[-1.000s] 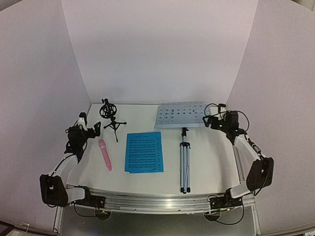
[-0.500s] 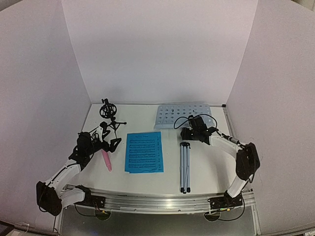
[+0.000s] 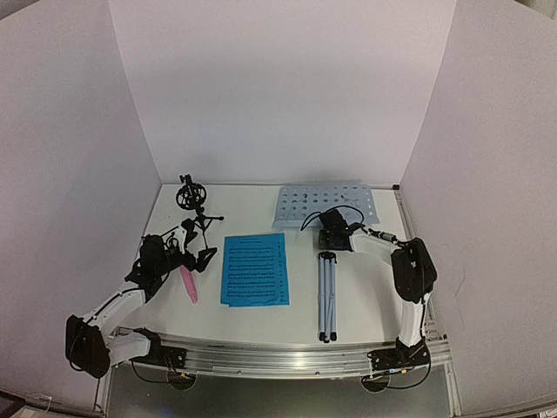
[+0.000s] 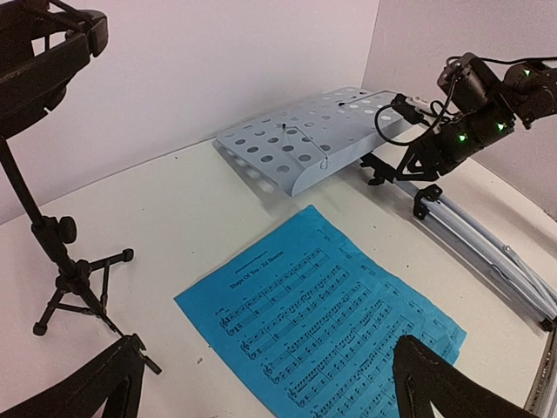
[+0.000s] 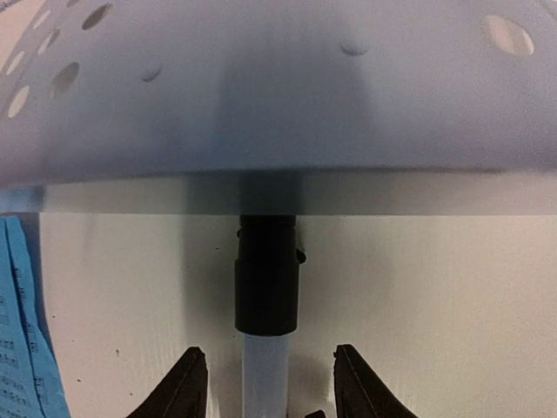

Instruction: Set up the instrument practice props

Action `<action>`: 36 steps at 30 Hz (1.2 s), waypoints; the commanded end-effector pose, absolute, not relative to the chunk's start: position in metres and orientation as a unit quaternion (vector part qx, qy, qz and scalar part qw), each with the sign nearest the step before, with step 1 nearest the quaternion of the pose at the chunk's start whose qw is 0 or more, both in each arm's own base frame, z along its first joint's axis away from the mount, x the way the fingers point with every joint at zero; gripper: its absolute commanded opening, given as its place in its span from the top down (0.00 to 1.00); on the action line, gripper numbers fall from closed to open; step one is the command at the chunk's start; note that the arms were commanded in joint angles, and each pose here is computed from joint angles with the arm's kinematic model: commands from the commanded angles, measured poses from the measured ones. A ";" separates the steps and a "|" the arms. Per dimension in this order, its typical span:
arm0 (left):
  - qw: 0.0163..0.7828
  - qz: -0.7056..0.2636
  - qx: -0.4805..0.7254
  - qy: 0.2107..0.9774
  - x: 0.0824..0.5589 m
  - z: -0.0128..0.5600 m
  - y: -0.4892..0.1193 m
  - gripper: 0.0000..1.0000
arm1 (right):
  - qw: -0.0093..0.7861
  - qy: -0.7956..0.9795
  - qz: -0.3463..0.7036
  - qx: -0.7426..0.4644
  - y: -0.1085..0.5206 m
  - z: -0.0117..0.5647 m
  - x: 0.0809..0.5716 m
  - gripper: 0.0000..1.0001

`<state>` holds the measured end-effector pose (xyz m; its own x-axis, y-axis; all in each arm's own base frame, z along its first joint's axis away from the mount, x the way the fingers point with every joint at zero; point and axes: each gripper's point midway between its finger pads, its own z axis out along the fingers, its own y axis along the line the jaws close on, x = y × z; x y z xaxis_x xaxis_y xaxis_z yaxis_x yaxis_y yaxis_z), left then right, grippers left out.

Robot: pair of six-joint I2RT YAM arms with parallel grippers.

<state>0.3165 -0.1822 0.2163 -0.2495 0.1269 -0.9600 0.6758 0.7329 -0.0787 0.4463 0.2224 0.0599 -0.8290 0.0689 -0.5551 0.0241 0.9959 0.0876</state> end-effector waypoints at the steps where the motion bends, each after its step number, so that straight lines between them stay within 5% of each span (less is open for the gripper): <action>1: 0.570 -0.233 0.279 0.737 0.321 0.221 -0.182 0.00 | 0.294 0.955 0.013 0.030 0.225 0.048 0.449 0.52; 19: 0.582 -0.209 0.293 0.729 0.327 0.218 -0.181 0.00 | 0.271 0.962 -0.007 0.043 0.215 0.003 0.460 0.56; 26: 0.587 -0.198 0.296 0.727 0.329 0.220 -0.179 0.00 | 0.251 0.966 -0.007 0.058 0.213 -0.015 0.454 0.69; 36: 0.593 -0.192 0.302 0.721 0.329 0.219 -0.179 0.00 | 0.248 0.967 -0.023 0.059 0.199 -0.009 0.430 0.70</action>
<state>0.3270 -0.1774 0.2106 -0.1696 0.2095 -0.9630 0.6640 0.7463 0.0454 0.4706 0.2174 0.0262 -0.7824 0.1169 -0.6117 0.1092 0.9928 0.0500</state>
